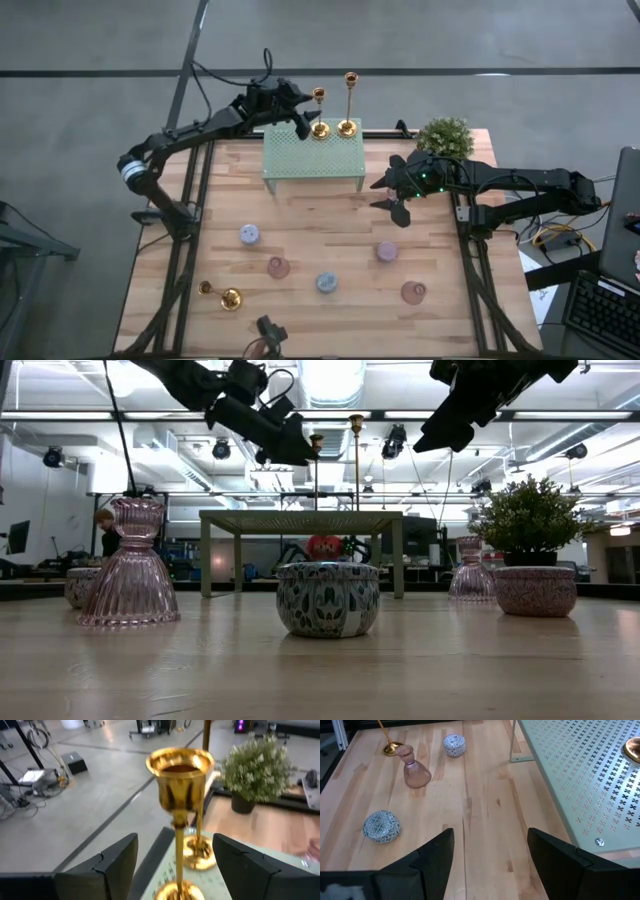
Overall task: Pick & Place candle stick holders
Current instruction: Put the gold candle holder on the shelf
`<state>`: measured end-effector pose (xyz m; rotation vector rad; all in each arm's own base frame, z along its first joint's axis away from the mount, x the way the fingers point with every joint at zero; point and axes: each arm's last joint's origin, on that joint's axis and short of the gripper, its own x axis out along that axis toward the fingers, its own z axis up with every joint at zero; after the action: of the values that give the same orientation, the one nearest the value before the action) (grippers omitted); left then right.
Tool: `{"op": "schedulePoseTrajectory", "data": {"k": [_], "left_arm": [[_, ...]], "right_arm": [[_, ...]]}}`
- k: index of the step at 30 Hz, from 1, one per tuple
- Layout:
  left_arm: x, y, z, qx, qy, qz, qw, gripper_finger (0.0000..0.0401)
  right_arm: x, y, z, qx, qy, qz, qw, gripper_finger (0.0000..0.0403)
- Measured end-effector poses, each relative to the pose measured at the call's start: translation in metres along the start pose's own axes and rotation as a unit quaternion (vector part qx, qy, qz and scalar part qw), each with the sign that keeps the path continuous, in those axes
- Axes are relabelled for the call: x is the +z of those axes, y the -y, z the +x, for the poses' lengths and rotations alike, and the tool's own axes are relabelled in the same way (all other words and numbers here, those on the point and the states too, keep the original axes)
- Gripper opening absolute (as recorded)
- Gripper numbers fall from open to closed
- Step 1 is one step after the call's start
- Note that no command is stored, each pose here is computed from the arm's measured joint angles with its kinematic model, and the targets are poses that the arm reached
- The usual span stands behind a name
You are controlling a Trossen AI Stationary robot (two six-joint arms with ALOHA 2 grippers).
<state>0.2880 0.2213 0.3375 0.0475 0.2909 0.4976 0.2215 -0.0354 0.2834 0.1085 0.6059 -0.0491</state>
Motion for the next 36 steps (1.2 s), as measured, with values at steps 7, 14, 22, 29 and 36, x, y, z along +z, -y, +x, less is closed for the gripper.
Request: {"op": "schedulePoseTrajectory", "data": {"k": [7, 14, 22, 29, 36], "left_arm": [[0.006, 0.003, -0.028, -0.012, -0.041, 0.008, 0.999, 0.0259], [0.012, 0.009, -0.072, -0.033, -0.089, 0.025, 0.995, 0.0259], [0.012, 0.021, -0.132, -0.092, -0.122, 0.006, 0.988, 0.0259], [-0.003, 0.032, -0.177, -0.105, -0.119, -0.038, 0.987, 0.0259], [-0.017, 0.043, -0.214, -0.110, -0.136, -0.084, 0.981, 0.0259]], "right_arm": [[0.000, 0.000, 0.000, 0.000, 0.000, 0.001, 1.000, 0.0244], [0.000, 0.000, 0.000, 0.000, -0.002, 0.002, 1.000, 0.0244], [-0.001, 0.000, 0.000, 0.000, -0.003, 0.002, 1.000, 0.0244], [-0.003, 0.000, 0.000, 0.000, -0.017, 0.004, 1.000, 0.0244], [-0.007, 0.000, 0.000, 0.000, -0.036, 0.006, 0.999, 0.0244]]}}
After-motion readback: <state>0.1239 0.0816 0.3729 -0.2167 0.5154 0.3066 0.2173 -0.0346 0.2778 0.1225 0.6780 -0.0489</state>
